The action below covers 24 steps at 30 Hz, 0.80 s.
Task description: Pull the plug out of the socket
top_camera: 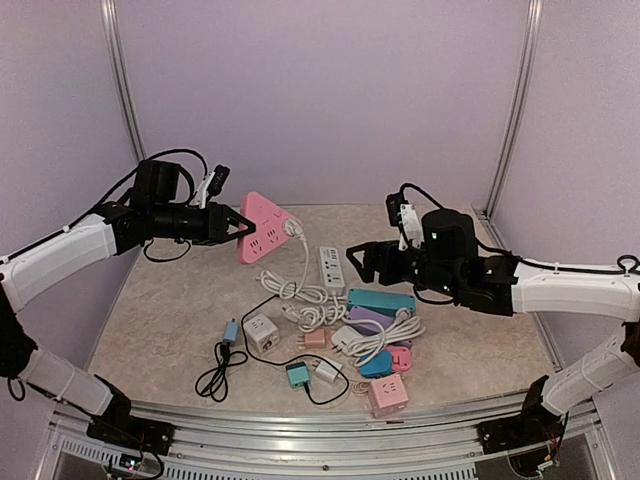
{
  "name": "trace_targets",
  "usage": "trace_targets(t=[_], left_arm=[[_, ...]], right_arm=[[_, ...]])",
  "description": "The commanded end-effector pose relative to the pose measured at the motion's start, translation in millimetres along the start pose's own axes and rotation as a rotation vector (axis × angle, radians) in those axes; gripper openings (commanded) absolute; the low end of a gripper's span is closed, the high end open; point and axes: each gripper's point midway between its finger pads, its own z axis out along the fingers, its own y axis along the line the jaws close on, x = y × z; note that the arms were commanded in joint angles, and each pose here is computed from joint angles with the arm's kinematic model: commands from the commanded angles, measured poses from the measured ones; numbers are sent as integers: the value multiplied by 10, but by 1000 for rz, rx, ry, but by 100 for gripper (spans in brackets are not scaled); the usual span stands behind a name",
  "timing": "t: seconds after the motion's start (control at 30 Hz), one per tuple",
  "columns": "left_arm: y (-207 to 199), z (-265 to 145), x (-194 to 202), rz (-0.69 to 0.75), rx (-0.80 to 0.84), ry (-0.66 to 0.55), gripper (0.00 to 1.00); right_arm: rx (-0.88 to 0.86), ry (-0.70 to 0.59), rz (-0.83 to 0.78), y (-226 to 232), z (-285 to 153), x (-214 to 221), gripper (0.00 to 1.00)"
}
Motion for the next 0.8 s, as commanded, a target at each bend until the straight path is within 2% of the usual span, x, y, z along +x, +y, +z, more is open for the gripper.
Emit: trace_targets(t=[0.0, 0.23, 0.33, 0.53, 0.67, 0.77], left_arm=[[-175, -21, -74, 39, 77, -28, 0], [-225, -45, -38, 70, 100, -23, 0], [-310, -52, -23, 94, 124, -12, 0], [-430, -25, 30, 137, 145, 18, 0], [-442, -23, 44, 161, 119, 14, 0], [-449, -39, 36, 168, 112, 7, 0]], right_arm=[[-152, -54, -60, 452, -95, -224, 86], [-264, 23, -136, 928, 68, -112, 86], [-239, 77, -167, 995, 217, -1, 83], [-147, 161, -185, 928, 475, 209, 77], [-4, 170, -154, 657, 538, 208, 72], [-17, 188, -163, 659, 554, 246, 68]])
